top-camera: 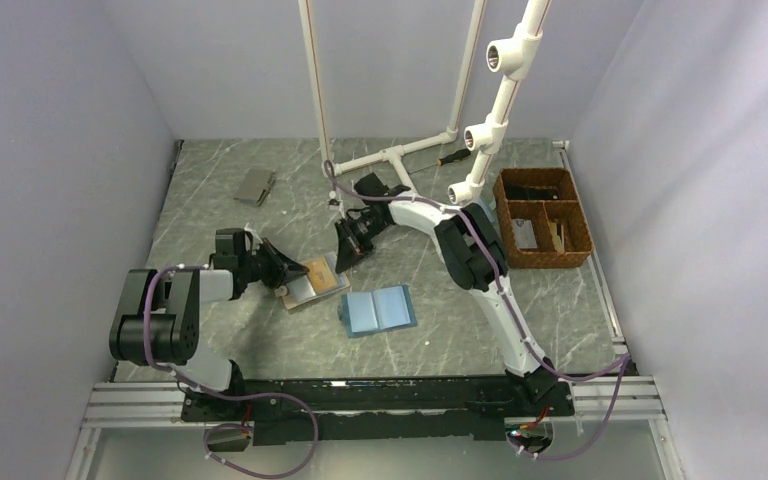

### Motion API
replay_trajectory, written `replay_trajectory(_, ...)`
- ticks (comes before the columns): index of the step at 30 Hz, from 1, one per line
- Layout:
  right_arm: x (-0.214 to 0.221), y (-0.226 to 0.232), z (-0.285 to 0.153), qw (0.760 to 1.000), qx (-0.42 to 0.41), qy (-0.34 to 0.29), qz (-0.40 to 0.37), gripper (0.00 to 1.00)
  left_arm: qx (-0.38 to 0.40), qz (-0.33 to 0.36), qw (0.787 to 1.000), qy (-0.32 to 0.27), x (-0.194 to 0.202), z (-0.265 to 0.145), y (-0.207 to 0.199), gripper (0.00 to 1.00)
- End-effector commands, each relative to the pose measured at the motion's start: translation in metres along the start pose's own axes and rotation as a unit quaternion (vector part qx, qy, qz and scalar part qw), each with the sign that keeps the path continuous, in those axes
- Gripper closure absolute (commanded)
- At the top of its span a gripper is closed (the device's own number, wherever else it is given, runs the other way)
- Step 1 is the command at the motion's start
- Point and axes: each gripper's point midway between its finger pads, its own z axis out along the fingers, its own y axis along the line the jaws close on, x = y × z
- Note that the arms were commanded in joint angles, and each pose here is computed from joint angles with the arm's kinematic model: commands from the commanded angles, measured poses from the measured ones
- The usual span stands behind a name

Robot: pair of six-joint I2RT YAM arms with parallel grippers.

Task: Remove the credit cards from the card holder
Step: Remove the credit card from the card holder.

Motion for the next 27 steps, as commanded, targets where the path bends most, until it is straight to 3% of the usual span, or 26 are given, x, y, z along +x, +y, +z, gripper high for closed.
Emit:
replay_trajectory(1, -0.012, -0.055, -0.019, 0.996, 0.079, -0.034, 0.0, 0.94, 0.031, 0.023, 0.999, 0.018, 0.013, -0.008, -0.008, 1.0)
replay_trajectory(14, -0.026, 0.016, -0.039, 0.991, -0.01, -0.068, -0.115, 0.75, 0.048, 0.043, 0.997, 0.031, 0.017, -0.009, -0.012, 1.0)
replay_trajectory(27, -0.016, 0.009, -0.014, 0.993, -0.001, -0.038, -0.109, 0.73, 0.062, 0.04, 0.997, 0.031, 0.015, -0.007, -0.016, 0.95)
